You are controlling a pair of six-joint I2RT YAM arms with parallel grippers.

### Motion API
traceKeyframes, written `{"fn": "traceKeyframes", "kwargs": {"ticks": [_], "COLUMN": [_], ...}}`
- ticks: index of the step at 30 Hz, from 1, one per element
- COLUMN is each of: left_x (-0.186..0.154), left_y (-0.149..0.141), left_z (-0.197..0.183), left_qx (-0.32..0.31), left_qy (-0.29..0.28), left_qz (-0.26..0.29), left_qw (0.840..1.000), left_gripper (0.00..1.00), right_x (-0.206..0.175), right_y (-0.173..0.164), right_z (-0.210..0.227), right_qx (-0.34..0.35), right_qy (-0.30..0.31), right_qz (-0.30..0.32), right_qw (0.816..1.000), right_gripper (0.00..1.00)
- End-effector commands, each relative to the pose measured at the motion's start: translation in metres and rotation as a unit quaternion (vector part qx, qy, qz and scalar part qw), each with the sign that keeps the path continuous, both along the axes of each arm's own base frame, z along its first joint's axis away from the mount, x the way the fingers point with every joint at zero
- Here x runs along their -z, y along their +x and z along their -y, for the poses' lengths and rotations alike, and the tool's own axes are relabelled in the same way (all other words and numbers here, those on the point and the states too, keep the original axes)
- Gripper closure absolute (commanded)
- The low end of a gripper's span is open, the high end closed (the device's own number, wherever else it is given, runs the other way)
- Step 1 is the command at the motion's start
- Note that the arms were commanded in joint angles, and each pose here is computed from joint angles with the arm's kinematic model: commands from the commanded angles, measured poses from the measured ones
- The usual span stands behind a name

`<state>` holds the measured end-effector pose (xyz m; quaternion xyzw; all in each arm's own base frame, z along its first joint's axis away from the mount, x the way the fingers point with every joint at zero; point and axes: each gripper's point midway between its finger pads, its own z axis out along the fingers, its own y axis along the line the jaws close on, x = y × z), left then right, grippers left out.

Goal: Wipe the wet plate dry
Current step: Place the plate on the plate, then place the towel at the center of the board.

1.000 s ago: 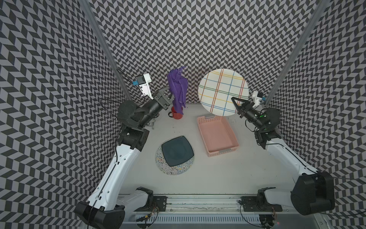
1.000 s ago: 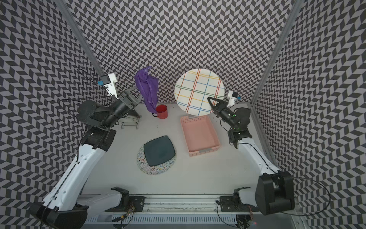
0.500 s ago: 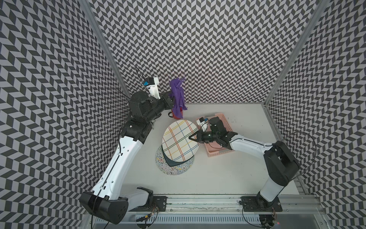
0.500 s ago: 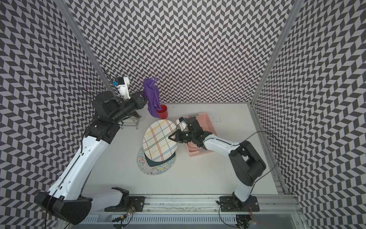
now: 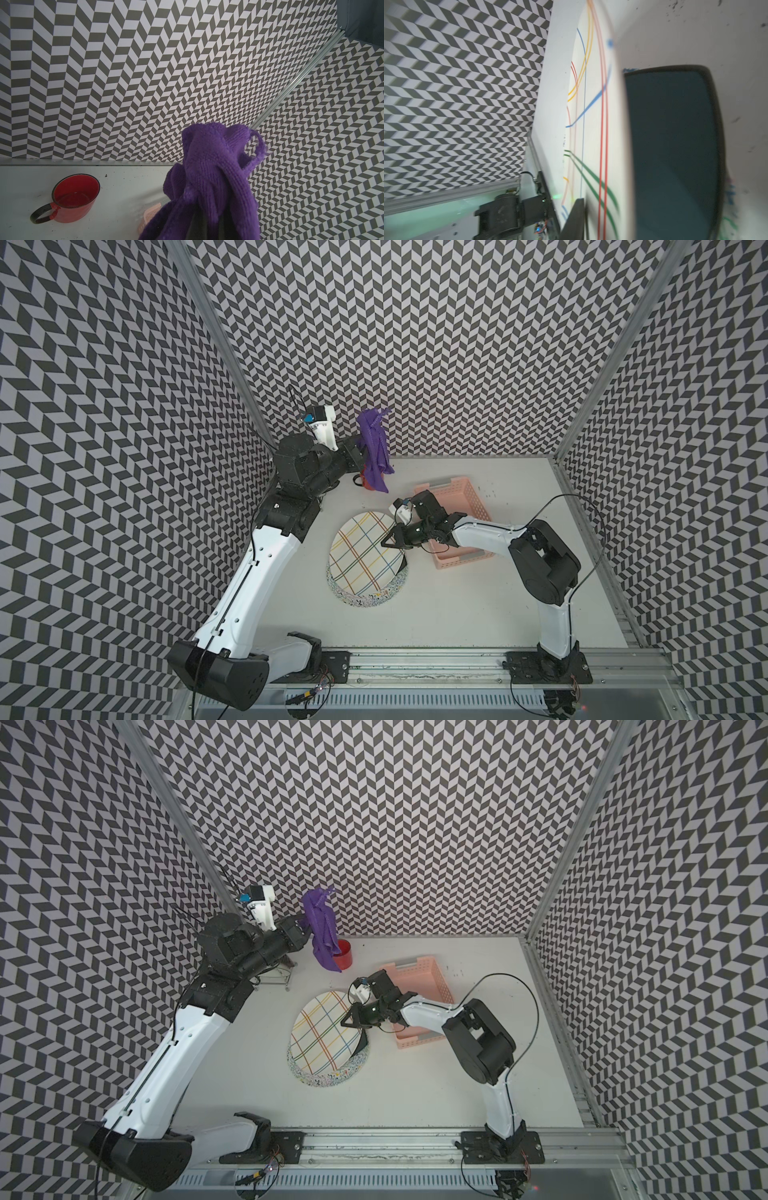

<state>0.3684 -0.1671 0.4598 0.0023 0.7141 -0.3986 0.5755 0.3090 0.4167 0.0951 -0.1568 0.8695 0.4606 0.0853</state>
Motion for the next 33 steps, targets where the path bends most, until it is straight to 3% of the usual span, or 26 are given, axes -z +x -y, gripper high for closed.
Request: {"fn": "traceKeyframes", "kwargs": {"ticks": [1,7,16,22,27,30,32,33], "left_x": [-0.005,-0.004,0.01,0.022,0.072,0.106,0.137,0.156], "left_y": [-0.004,-0.001,0.01,0.025,0.063,0.091,0.114,0.124], "left_z": [-0.006,-0.005,-0.013,-0.022,-0.03,-0.019,-0.009,-0.007], "left_qx": [-0.011,-0.009,-0.039,-0.065,-0.114,-0.1,-0.087,-0.085], "left_qy": [0.005,0.003,0.033,0.056,0.098,0.141,0.167,0.178], "left_qz": [0.015,0.011,0.006,0.011,0.001,-0.012,-0.043,-0.074], "left_qw": [1.0,1.0,0.999,0.996,0.989,0.985,0.981,0.978], "left_gripper": [1.0,1.0,1.0,1.0,1.0,0.99,0.86,0.73], "right_x": [0.019,0.021,-0.016,-0.065,-0.124,-0.146,-0.152,-0.155], "right_y": [0.004,0.01,0.014,0.016,0.024,0.029,0.033,0.035], "right_z": [0.017,0.035,0.058,0.064,0.075,0.092,0.106,0.114], "right_qx": [0.015,0.042,0.068,0.084,0.123,0.152,0.173,0.182], "right_qy": [-0.055,-0.107,-0.141,-0.105,-0.029,-0.013,-0.008,-0.003], "right_qz": [0.02,0.042,0.089,0.133,0.18,0.202,0.204,0.205], "right_qw": [0.998,0.992,0.984,0.982,0.975,0.968,0.963,0.962], "right_gripper": [0.63,0.41,0.3,0.27,0.27,0.27,0.27,0.27]}}
